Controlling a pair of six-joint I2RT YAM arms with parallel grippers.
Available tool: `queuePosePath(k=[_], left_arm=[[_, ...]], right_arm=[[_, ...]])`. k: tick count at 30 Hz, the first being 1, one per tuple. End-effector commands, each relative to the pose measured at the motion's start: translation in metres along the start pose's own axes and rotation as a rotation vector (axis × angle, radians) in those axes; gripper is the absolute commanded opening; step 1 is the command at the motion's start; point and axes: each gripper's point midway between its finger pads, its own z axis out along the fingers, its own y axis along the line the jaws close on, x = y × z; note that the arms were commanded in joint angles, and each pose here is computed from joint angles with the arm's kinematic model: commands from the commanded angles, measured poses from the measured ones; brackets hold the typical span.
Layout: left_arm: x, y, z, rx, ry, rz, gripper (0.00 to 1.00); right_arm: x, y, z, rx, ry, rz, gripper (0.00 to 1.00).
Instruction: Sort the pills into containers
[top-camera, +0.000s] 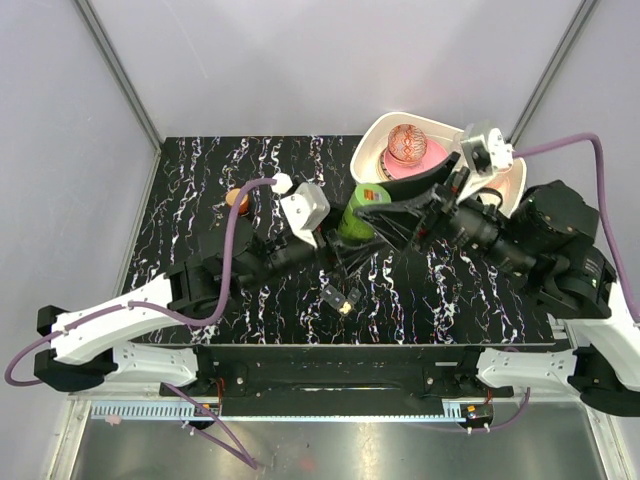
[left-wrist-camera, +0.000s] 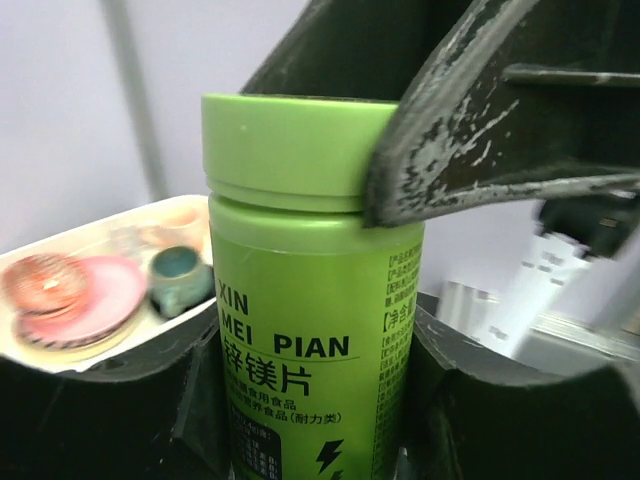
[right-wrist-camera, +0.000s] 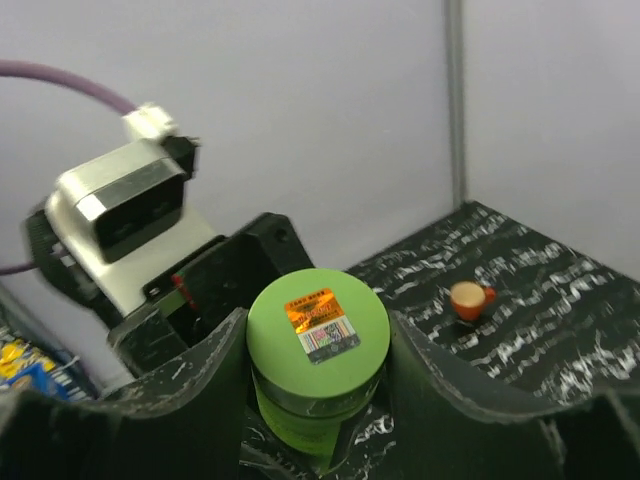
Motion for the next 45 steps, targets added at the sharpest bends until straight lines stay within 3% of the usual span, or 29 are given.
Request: queuePosePath(k=[1,8,16,19,20,21,24,31,39,45], left_arm=[[-0.015,0.053,0.001,-0.291,-0.013,0.105,0.00],[-0.023,0.101,0.005,-0.569,0.019,0.237,0.00],[-0.013,0.121,0.022,-0.727,0.074,0.332,0.00],[-0.007,0.124,0.024,-0.753,0.090,0.338,0.00],[-0.006,0.124,0.024,-0.752,0.088,0.333,0.00],[-0.005,0.123,0.023,-0.749,0.088,0.329,0.00],[-0.001,0.117,0.021,-0.711,0.077,0.293,0.00],[0.015,0.094,0.014,-0.566,0.056,0.162,0.00],[0.015,0.063,0.000,-0.390,0.016,0.023,0.00],[-0.006,0.003,-0.009,-0.057,-0.056,-0.050,0.00]], right_arm=[[-0.012,-0.041,0.008,0.258,-0.040,0.077,0.04],[-0.024,-0.079,0.007,0.501,-0.086,0.100,0.04],[-0.031,-0.091,0.007,0.597,-0.080,0.105,0.05],[-0.030,-0.090,0.008,0.592,-0.071,0.105,0.14],[-0.032,-0.085,0.008,0.559,-0.073,0.107,0.21],[-0.032,-0.082,0.009,0.537,-0.071,0.097,0.35],[-0.039,-0.067,0.008,0.439,-0.093,0.087,0.55],[-0.069,-0.023,-0.012,0.190,-0.192,0.086,0.76],[-0.078,-0.011,-0.036,0.120,-0.216,0.035,0.84],[-0.051,0.003,-0.046,-0.001,-0.167,-0.084,0.81]])
